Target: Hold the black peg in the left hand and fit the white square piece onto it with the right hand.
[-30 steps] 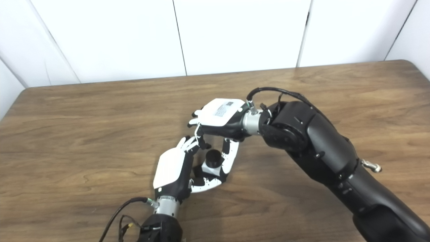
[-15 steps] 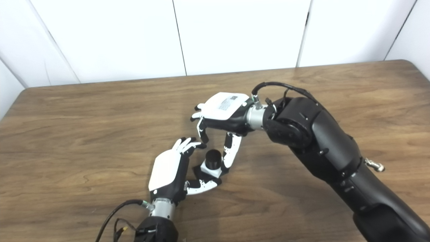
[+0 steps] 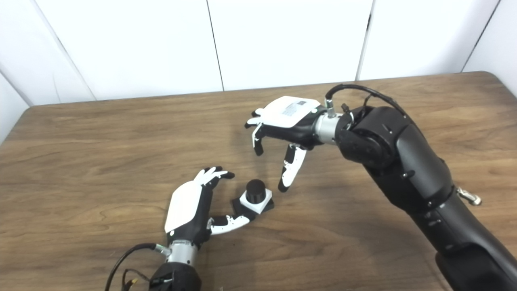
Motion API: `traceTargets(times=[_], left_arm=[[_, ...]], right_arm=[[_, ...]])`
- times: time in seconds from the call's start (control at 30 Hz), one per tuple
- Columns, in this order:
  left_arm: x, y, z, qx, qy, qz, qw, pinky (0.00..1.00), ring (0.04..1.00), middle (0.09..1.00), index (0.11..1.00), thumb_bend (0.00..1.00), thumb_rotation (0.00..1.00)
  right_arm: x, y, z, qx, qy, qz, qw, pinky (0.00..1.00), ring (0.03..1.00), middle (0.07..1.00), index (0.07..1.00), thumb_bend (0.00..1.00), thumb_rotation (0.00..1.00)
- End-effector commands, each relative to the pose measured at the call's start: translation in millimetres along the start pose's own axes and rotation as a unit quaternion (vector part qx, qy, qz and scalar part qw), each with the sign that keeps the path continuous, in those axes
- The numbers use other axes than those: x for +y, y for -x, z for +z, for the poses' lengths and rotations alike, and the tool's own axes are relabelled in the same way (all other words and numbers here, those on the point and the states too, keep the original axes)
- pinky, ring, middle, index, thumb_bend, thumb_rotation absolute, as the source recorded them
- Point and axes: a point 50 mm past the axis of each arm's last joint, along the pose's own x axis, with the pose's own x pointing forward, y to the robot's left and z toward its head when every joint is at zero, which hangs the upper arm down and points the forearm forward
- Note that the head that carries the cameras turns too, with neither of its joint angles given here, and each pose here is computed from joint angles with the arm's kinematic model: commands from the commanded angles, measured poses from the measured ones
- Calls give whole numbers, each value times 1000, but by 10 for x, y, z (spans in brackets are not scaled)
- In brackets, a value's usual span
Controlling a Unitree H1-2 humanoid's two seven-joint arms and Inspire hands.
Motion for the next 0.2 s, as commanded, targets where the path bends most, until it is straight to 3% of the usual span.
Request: traceTargets(times=[0.0,0.17], left_arm=[[103,4,-64,-1,-9,14,1000,872,943,899,751,909,375],[196,21,-165,4,-1,14,1000,890,948,904,759,919,407]], right_arm=[[-206,97,-43,6,4,-40,999,1000,1000,945,669,1000,388],[-167,187,-186,34,-13,-51,998,1000,1000,937,673,1000,388]])
